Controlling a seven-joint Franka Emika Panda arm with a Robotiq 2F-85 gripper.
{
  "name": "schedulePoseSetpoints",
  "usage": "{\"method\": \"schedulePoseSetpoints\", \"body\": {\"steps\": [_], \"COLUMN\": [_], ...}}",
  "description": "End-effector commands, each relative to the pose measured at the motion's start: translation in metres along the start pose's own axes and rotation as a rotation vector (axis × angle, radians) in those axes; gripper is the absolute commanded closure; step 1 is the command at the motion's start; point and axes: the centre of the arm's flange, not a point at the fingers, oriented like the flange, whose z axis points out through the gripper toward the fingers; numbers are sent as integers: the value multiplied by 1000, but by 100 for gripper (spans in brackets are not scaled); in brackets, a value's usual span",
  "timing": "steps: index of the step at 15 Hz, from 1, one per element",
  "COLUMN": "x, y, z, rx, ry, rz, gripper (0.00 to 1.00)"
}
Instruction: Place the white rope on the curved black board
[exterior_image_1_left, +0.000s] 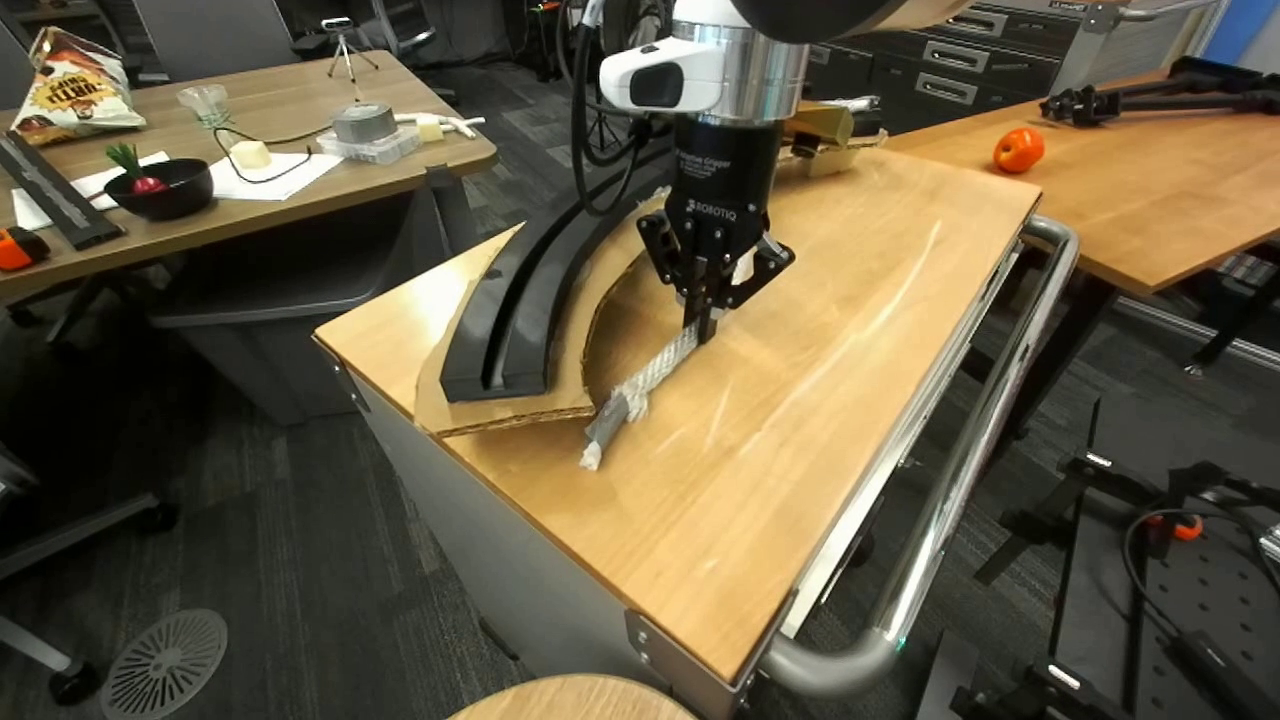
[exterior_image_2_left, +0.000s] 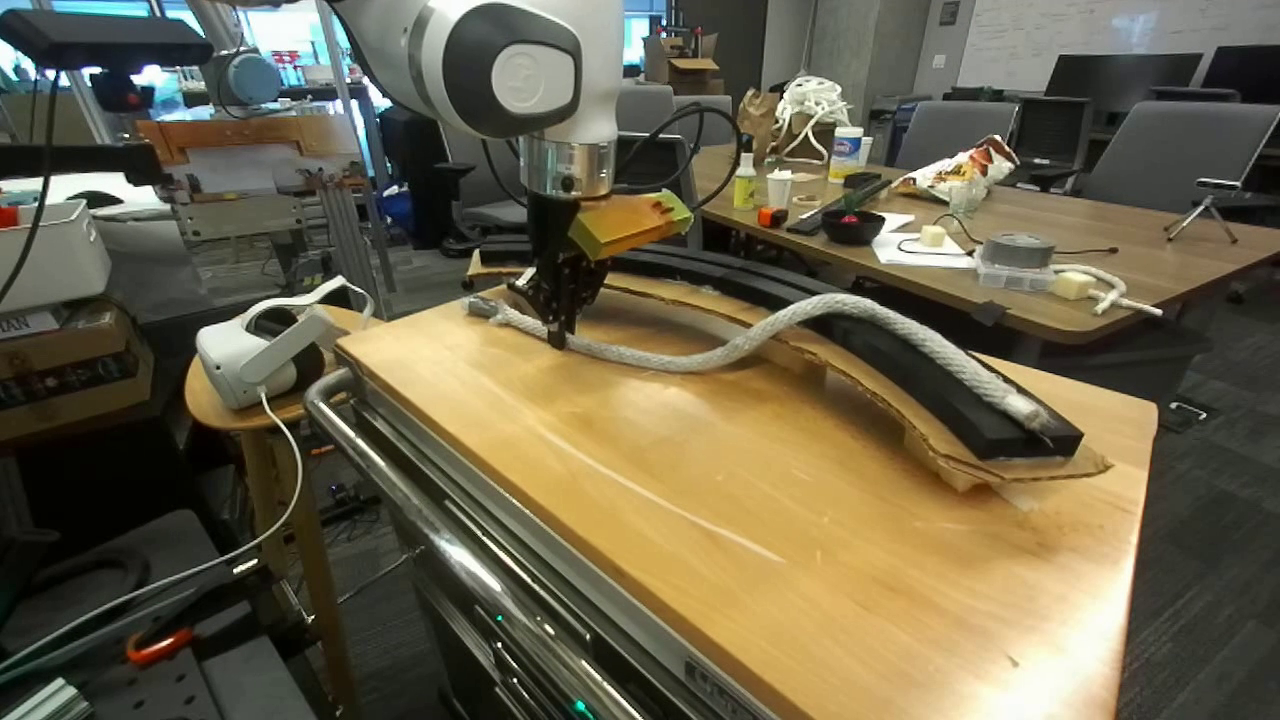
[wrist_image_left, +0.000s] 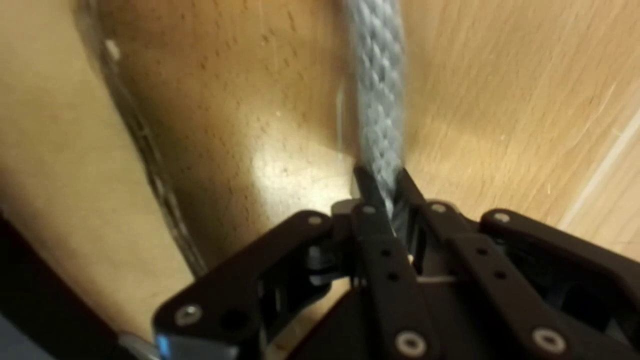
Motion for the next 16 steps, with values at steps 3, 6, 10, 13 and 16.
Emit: {"method": "schedulePoseSetpoints", "body": {"steps": [3,6,10,13,16], "x": [-16,-25,-32,-32,-32], "y": [6,4,2,3,5], "z": [-23,-46,-76,-90,-101], "rx": [-53,-138,-260,-309,-337], "ry": [97,206,288,295,298], "rz": [-63,-109,-188,-234,-262], "gripper": [96,96,96,96,96]}}
